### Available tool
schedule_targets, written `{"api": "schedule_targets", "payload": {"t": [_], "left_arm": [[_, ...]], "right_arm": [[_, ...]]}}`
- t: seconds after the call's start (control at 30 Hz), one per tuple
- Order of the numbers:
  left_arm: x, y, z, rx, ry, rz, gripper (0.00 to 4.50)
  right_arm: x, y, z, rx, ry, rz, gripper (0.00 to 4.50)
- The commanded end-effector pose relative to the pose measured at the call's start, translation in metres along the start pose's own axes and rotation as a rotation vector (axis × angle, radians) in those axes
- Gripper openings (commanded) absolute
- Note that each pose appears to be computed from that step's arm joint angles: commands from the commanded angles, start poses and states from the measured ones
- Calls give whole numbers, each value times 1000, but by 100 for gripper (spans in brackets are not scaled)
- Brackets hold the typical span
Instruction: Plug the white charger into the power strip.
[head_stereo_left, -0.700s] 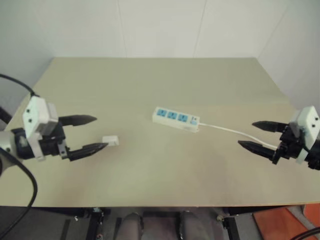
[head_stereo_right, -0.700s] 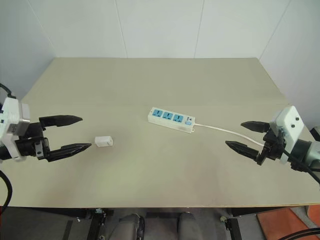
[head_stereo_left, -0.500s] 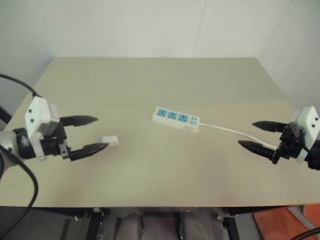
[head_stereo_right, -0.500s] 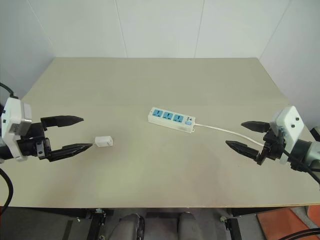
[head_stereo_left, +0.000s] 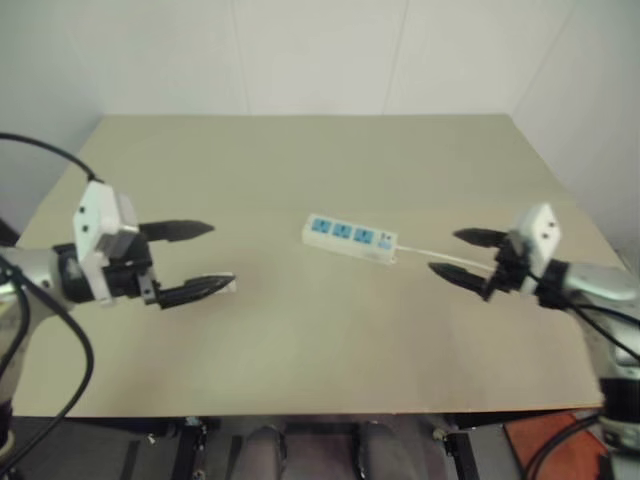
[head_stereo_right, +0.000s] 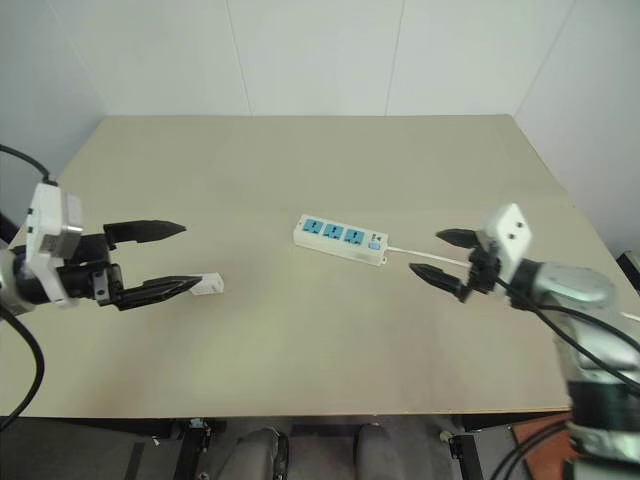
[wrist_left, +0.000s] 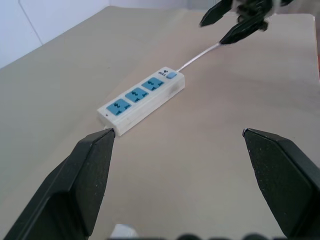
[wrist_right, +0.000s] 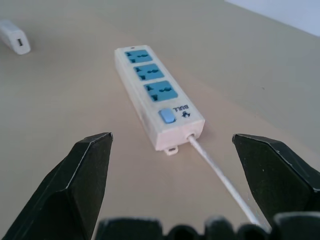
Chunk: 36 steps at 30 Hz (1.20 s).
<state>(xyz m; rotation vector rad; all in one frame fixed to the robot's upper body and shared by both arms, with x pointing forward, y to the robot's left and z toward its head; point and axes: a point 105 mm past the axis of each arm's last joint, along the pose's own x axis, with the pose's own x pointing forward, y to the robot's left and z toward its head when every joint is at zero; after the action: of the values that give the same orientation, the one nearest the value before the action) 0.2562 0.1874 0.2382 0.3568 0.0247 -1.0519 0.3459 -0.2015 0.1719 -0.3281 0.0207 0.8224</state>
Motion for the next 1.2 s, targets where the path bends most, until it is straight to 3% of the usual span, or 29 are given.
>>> {"api": "schedule_targets", "payload": {"t": [0.03, 0.2, 0.47, 0.87, 1.2], "left_arm": [[3, -1, 7, 30, -37, -11, 447], [3, -1, 7, 27, -47, -15, 447], [-4, 3, 6, 21, -37, -4, 447], [-13, 0, 7, 30, -20, 0, 447], [-11, 0, 5, 22, -30, -3, 447]], "right_arm": [[18, -11, 6, -64, -44, -13, 450], [51, -9, 6, -61, -86, 58, 450], [76, 9, -2, 15, -121, 225, 450], [78, -8, -4, 20, -145, 179, 450], [74, -5, -24, 13, -59, 190, 450]]}}
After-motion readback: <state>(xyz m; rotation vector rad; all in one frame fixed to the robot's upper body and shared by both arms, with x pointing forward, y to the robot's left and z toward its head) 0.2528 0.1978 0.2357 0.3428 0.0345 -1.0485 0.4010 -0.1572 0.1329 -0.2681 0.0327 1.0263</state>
